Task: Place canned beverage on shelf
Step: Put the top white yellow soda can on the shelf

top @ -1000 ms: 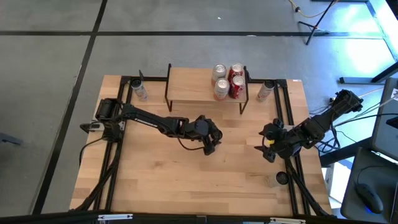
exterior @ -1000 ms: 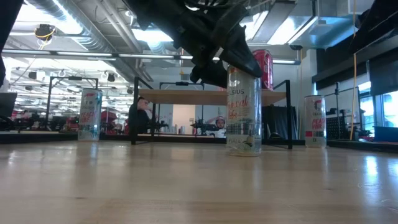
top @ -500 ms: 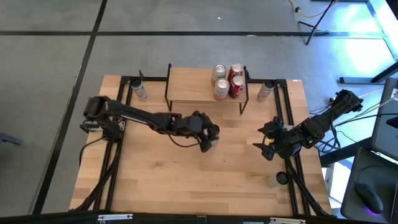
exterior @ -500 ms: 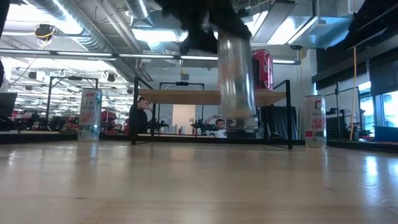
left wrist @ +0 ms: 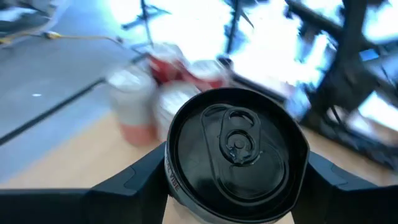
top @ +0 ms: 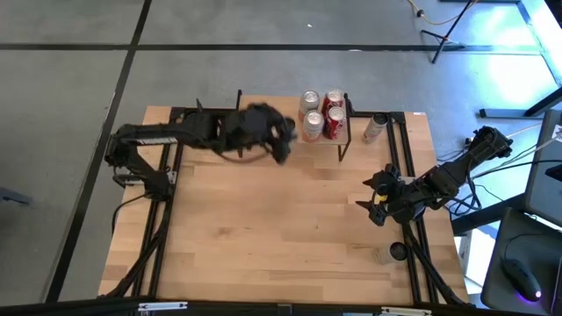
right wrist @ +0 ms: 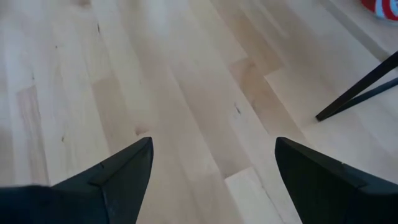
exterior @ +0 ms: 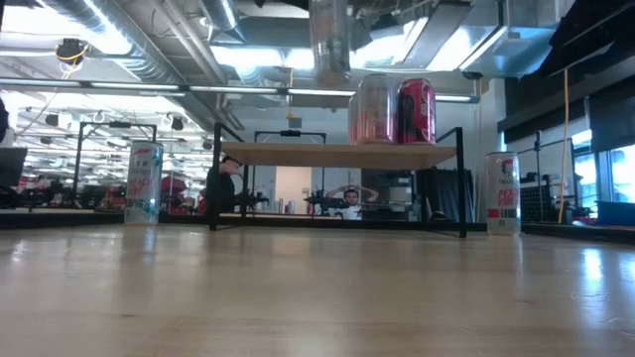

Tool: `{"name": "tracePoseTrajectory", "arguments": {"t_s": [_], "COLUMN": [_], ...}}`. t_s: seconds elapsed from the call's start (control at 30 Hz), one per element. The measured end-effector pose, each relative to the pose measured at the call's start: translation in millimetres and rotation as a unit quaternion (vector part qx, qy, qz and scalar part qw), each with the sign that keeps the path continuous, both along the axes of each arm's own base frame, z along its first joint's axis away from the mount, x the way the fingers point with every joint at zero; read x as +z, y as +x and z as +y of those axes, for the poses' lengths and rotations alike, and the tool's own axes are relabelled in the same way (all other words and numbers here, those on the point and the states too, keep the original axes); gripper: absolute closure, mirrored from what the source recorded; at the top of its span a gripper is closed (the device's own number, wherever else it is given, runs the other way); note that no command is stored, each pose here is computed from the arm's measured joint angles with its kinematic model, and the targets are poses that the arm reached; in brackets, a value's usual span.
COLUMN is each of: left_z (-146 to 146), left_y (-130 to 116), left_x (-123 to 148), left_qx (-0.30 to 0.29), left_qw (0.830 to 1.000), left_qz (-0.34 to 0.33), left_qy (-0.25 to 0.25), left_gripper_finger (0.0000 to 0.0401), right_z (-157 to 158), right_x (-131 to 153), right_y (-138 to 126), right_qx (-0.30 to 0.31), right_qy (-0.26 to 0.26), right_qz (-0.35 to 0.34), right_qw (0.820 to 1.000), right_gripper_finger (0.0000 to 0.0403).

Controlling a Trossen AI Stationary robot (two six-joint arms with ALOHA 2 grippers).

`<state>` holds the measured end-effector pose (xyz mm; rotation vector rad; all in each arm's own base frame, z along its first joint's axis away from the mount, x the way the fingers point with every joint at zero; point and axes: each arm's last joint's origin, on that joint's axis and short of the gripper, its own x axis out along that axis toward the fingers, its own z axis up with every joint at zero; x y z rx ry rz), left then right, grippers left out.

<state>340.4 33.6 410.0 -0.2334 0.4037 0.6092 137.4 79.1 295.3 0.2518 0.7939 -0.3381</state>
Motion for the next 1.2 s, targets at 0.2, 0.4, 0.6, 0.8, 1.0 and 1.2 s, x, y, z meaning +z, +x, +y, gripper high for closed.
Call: {"name": "tracePoseTrajectory", "arguments": {"t_s": [0.2,0.4,0.6,0.8,1.0,1.2], "left_z": [50,84,106,128,138,147], "left_y": [-7,-8,-5,5,12,19], "left_x": [10,0,-13,-33,-47,-57], "left_qx": [0.061,0.126,0.157,0.168,0.164,0.163], "left_qw": [0.998,0.99,0.985,0.983,0.983,0.984], "left_qz": [-0.015,-0.026,-0.024,0.01,0.028,0.037], "left_qy": [-0.013,-0.051,-0.074,-0.068,-0.073,-0.069], "left_gripper_finger": [0.0171,0.0172,0.0172,0.0172,0.0172,0.0163], "right_z": [0,0,-1,-1,-1,-1], "right_x": [0,0,0,0,0,0], "right_y": [0,0,0,0,0,0], "right_qx": [-0.004,-0.005,-0.004,0.01,0.01,0.011], "right_qy": [-0.002,-0.002,-0.009,-0.025,-0.024,-0.023], "right_qz": [-0.003,-0.003,-0.003,0.001,0.001,0.001], "right_qw": [1.0,1.0,1.0,1.0,1.0,1.0], "right_gripper_finger": [0.0078,0.0078,0.0078,0.0078,0.0078,0.0078]}}
